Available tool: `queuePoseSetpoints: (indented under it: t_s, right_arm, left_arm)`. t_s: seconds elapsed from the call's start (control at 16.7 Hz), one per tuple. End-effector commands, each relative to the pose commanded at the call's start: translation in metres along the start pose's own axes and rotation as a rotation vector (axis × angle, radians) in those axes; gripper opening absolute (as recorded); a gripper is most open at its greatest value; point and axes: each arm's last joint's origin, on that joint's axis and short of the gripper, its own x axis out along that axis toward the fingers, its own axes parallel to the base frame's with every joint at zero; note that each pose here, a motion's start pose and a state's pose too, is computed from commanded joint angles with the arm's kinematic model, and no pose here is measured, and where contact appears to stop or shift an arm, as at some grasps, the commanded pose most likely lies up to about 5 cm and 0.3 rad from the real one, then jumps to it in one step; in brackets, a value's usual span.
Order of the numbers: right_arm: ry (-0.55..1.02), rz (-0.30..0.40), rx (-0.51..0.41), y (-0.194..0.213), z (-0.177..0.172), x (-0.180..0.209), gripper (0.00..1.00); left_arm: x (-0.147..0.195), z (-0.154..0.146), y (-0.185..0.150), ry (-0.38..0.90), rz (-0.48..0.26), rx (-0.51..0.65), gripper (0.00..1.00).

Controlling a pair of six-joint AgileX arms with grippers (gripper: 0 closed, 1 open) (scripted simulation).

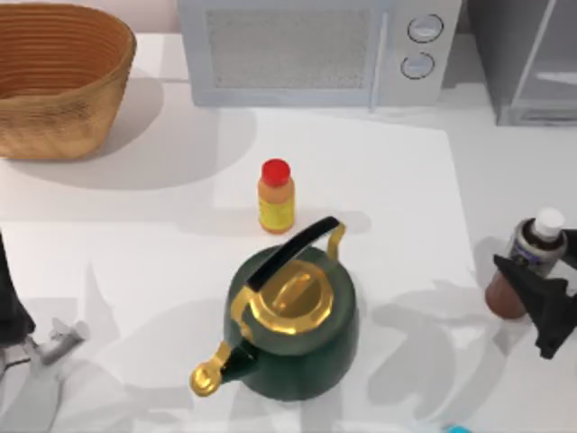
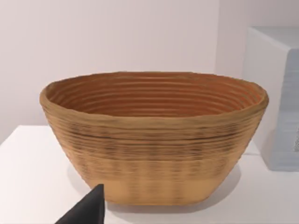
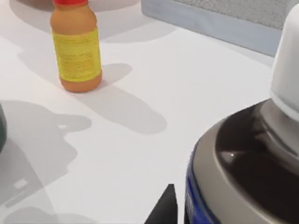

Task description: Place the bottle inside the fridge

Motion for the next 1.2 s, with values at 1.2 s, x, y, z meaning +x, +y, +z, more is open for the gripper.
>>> queuePoseSetpoints:
  t_s: [1.2]
  right_arm:
    - [-0.003,-0.013,-0.015,-0.072,0.037,-0.080,0.01]
  left_arm:
    - [0.000,0.000,0.000,0.000,0.000,0.000,1.00]
